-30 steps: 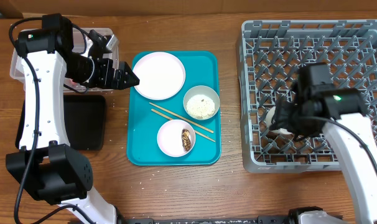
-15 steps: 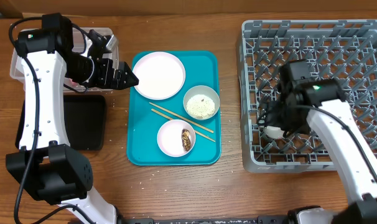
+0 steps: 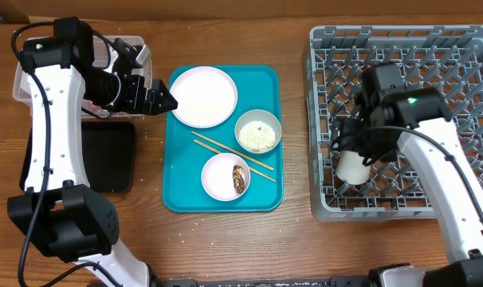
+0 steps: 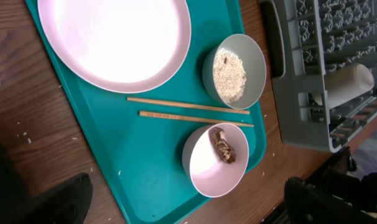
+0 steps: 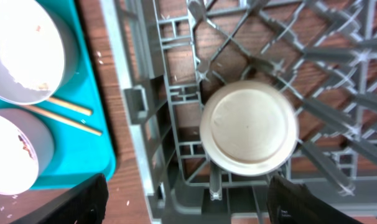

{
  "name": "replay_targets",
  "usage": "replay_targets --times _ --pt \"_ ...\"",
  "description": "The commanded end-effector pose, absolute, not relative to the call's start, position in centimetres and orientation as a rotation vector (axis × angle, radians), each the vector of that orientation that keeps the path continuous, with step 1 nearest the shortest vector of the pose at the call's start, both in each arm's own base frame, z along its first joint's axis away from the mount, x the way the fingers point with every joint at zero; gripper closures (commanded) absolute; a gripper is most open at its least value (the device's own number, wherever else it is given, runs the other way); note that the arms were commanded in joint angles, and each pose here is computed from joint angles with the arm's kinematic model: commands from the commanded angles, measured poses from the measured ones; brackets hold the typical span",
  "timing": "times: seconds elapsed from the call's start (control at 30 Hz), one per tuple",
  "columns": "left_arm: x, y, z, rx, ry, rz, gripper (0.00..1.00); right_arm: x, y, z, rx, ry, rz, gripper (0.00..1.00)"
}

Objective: Sort waste into correct bins and load items into the dishwasher
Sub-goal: 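Place the white cup upside down in the dish rack with right gripper, then grasp the bowl with food scraps with left gripper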

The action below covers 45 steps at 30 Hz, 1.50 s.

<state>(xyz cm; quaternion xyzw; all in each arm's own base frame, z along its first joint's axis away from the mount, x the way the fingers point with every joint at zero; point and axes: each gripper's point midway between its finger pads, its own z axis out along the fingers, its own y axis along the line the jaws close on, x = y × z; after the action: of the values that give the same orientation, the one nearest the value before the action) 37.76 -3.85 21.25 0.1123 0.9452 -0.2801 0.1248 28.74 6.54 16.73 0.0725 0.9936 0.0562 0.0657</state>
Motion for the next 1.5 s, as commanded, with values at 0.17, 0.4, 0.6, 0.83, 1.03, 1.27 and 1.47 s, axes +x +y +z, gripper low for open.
replay_targets --times 0.17,0.4,0.6,0.83,1.03,1.27,1.47 --pt "38.0 -4.9 22.0 0.34 2.706 -0.878 0.0 32.2 11.7 25.5 0.012 2.732 0.399 0.15" --pt "37.8 -4.5 20.9 0.342 2.79 -0.741 0.01 32.5 17.5 22.4 -0.022 2.773 0.5 0.17" --pt "37.6 -4.4 19.8 0.323 2.88 -0.57 0.03 32.2 20.4 19.8 -0.039 2.833 0.505 0.19" --pt "35.7 -6.3 18.8 0.296 3.017 -0.434 0.06 33.1 20.0 19.4 -0.01 2.82 0.493 0.18" --pt "37.2 -7.1 18.8 0.287 2.969 -0.36 0.06 33.4 20.1 18.2 0.017 2.855 0.477 0.18" --pt "32.6 -10.3 16.2 0.204 3.176 -0.404 0.13 33.9 18.3 17.1 0.076 2.881 0.387 0.17" --pt "28.9 -13.2 11.3 0.211 3.303 -0.288 0.15 34.9 15.0 17.0 0.195 2.886 0.357 0.15"
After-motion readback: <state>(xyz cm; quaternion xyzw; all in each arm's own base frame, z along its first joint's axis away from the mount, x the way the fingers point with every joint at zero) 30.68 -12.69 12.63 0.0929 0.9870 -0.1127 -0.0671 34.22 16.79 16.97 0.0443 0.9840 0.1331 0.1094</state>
